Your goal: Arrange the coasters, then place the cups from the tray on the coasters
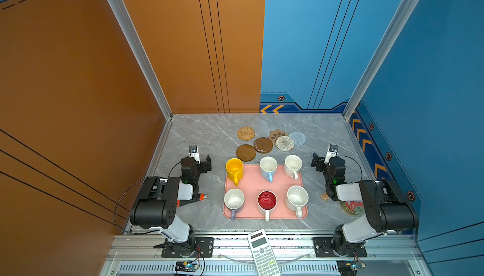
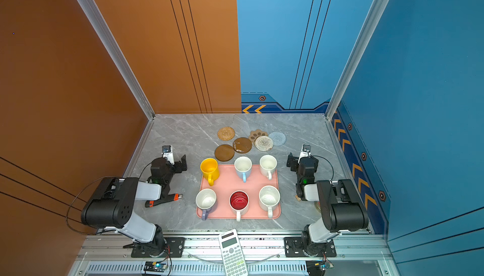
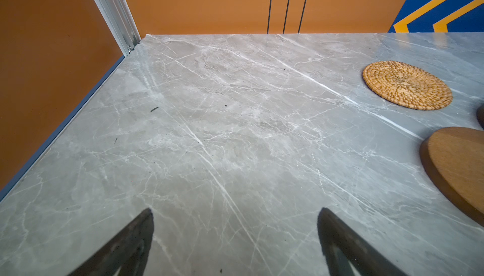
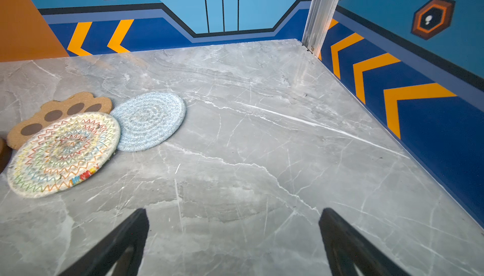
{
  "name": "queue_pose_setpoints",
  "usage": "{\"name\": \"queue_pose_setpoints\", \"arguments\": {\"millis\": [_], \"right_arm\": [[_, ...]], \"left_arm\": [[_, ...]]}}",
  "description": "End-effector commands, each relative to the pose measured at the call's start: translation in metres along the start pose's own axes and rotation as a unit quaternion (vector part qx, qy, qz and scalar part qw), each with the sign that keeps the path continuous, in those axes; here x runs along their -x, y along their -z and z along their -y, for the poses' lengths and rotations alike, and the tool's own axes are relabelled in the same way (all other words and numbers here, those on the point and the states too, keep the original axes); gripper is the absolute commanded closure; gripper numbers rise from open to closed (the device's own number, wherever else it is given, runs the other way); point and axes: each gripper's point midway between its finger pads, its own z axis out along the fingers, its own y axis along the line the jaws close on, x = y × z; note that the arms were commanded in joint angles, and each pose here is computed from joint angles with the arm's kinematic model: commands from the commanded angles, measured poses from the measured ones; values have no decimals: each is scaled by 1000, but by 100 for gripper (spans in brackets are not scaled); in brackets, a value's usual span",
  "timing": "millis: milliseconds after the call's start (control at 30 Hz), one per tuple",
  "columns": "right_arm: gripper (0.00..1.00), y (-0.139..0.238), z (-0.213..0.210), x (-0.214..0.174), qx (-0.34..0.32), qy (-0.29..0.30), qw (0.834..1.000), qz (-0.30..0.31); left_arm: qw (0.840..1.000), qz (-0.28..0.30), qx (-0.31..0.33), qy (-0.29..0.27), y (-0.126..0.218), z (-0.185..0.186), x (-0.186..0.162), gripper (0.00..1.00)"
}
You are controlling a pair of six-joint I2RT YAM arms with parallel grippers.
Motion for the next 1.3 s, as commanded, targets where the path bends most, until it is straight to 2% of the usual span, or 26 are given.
{"name": "queue_pose_setpoints", "arguments": {"millis": [0, 1000, 1200, 1267], "right_arm": [[0, -4, -5, 7, 14, 6, 1000, 5], [0, -3, -4, 7, 12, 7, 1000, 5], [1, 6, -4, 26, 2, 13, 1000, 3], [1, 12, -3, 34, 1, 12, 1000, 2]], "left_arm": [[1000, 11, -4, -11, -2, 4, 12, 2], [1000, 10, -3, -12, -1, 4, 11, 2], [1000, 16, -1, -11, 3, 3, 18, 0], [1000, 20, 4, -12, 8, 2, 26, 3]]}}
